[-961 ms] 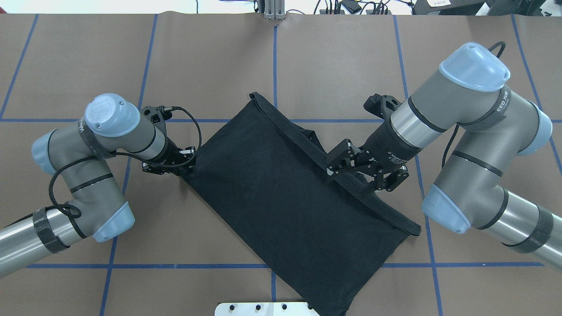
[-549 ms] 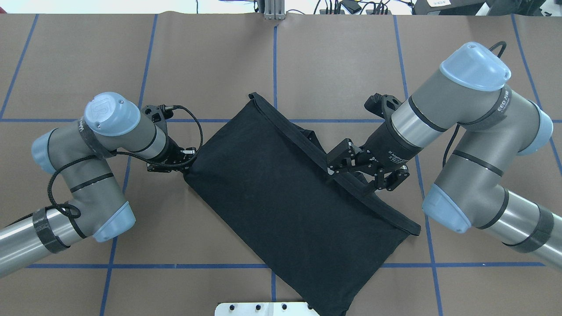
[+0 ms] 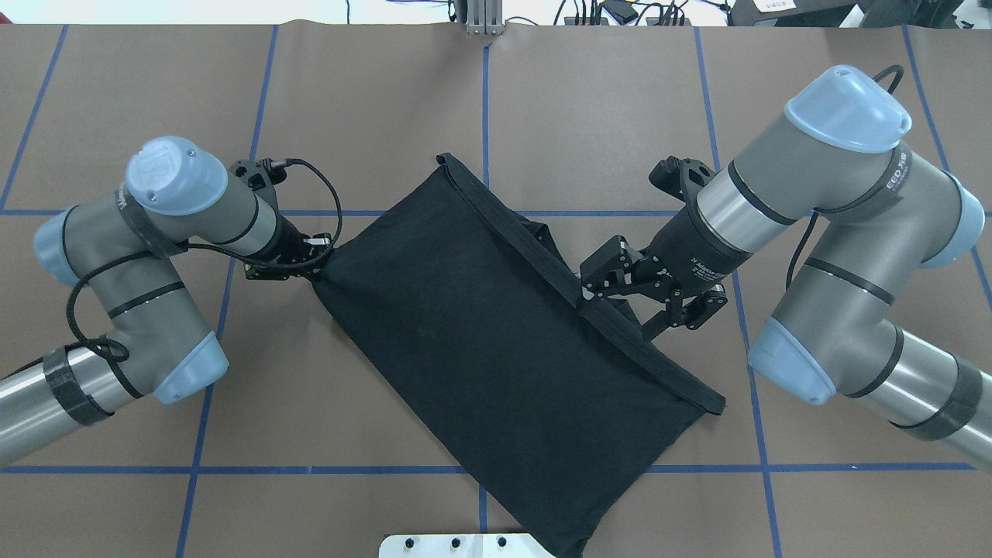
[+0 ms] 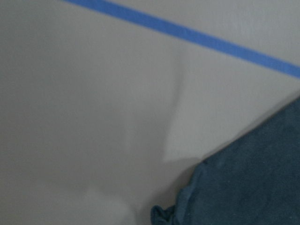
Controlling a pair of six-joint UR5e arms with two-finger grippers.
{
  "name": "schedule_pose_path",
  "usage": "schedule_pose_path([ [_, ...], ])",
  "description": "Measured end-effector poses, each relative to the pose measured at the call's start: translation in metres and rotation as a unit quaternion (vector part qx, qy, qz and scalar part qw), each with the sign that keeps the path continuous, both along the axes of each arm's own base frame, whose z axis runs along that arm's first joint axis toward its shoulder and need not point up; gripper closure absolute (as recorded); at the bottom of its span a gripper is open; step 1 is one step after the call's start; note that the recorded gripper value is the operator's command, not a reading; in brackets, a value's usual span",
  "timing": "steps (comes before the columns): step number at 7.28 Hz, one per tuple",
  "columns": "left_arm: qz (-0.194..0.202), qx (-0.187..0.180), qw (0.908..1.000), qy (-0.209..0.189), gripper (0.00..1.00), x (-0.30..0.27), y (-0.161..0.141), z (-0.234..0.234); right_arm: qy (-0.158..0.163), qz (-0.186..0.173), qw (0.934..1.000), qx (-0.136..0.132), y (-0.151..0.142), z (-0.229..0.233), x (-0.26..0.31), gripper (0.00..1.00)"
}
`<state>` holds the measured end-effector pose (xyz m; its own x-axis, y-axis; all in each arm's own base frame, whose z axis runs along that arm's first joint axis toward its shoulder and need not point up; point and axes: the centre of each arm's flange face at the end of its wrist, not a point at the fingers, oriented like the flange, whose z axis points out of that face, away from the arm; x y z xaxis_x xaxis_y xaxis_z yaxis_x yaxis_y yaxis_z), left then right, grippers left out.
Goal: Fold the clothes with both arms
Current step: 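Pull the far corner away from the robot with the left gripper to straighten the shirt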
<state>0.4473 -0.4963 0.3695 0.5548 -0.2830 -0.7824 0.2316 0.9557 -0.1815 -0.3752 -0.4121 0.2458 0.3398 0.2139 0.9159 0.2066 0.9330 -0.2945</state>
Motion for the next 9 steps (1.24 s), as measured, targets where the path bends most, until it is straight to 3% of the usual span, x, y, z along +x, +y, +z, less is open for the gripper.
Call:
schedule_pose_path([
  [6,-0.071,0.007,0.9974,-0.014,1.0,0.022,-0.14,-0.049,0.005,0.01,0.9999,-0.001,-0.007,0.005,0.004,0.0],
  [9,-0.099,0.031,0.9946,0.003,1.0,0.02,-0.184,-0.054,0.009,0.011,0.9999,-0.003,-0.009,0.008,0.002,0.0],
])
